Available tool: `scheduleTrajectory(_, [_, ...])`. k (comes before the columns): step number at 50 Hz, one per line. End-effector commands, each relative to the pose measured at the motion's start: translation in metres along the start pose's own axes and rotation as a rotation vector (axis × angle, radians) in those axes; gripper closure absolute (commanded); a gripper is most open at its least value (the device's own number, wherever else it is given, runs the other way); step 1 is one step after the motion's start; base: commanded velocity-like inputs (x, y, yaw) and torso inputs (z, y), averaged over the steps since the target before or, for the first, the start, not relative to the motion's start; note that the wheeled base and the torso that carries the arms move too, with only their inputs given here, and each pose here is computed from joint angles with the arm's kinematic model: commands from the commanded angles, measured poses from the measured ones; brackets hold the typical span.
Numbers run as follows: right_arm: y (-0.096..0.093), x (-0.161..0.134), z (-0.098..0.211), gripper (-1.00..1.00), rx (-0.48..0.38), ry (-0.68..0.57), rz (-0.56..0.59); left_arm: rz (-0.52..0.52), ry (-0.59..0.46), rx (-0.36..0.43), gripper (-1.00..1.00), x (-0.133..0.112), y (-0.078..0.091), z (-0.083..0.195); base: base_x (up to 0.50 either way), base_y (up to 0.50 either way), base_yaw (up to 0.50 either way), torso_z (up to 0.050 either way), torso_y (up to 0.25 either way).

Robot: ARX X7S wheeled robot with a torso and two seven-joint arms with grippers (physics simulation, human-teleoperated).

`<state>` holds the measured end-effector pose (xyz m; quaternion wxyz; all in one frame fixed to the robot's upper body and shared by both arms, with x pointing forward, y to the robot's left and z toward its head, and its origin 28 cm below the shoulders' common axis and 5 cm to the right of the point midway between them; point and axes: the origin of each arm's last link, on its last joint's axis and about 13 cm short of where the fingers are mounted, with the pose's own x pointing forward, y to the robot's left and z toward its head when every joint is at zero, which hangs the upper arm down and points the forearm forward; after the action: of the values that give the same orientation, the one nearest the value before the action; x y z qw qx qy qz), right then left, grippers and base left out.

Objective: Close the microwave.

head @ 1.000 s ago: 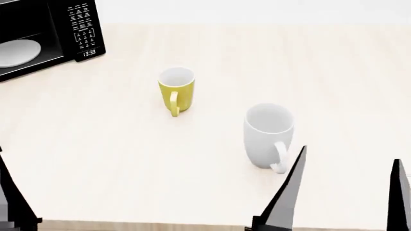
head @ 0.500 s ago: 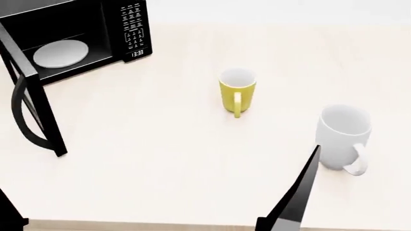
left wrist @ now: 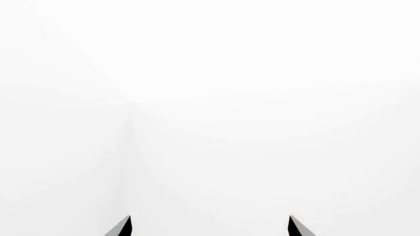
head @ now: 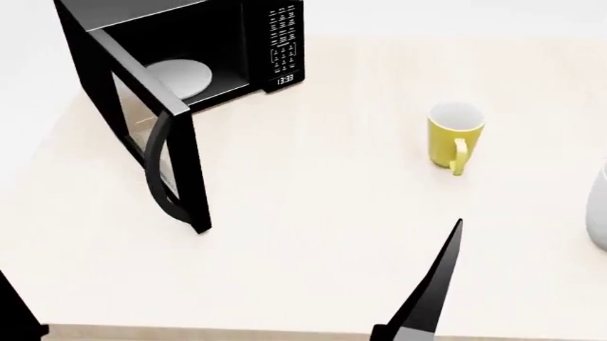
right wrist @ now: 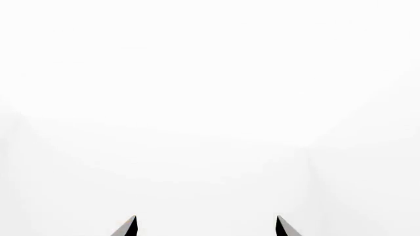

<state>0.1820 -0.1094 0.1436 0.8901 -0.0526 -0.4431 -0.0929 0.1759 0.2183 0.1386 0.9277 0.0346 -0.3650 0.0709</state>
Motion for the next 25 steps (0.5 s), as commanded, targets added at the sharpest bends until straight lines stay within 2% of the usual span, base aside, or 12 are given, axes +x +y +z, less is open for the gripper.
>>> scheduleTrajectory(1, [0.0004,-0.0011,-0.0009,-1.0,-0.002,0.002,0.003,-0.004,0.001,-0.001,-1.0,-0.0008,-0.0005,-0.0006,0.0,0.5,0.0,0.0,0.0])
scheduleTrajectory(15, [0.0006,-0.0016,-0.0009,-1.0,0.005,0.01,0.003,-0.008,0.005,-0.003,-1.0,-0.0017,-0.0012,-0.0006,0.0,0.5,0.0,0.0,0.0])
scheduleTrajectory(17, [0.0017,-0.0017,-0.0029,-1.0,-0.019,0.041,0.015,-0.01,0.006,-0.002,-1.0,-0.002,-0.0014,-0.001,0.0,0.5,0.0,0.0,0.0])
scheduleTrajectory(18, [0.0028,-0.0013,-0.0059,-1.0,0.045,0.153,-0.005,-0.011,0.008,-0.004,-1.0,-0.0022,-0.0015,-0.0011,0.0,0.0,0.0,0.0,0.0])
scheduleTrajectory(19, [0.0027,-0.0004,-0.0076,-1.0,0.055,0.184,-0.003,-0.011,0.008,-0.004,-1.0,-0.0022,-0.0016,-0.0014,0.0,0.0,0.0,0.0,0.0])
scheduleTrajectory(20, [0.003,-0.0005,-0.0081,-1.0,0.084,0.163,0.021,-0.014,0.009,-0.004,-1.0,-0.0024,-0.0019,-0.0016,0.0,0.0,0.0,0.0,0.0])
scheduleTrajectory(21, [0.0031,-0.0008,-0.008,-1.0,0.061,0.162,0.026,-0.014,0.009,-0.004,-1.0,-0.0025,-0.002,-0.0016,0.0,0.0,0.0,0.0,0.0])
scheduleTrajectory(25, [0.0054,0.001,-0.003,-1.0,0.075,0.16,0.059,-0.019,0.012,-0.006,-1.0,-0.0031,-0.0026,-0.0022,0.04,0.0,0.0,0.0,0.0])
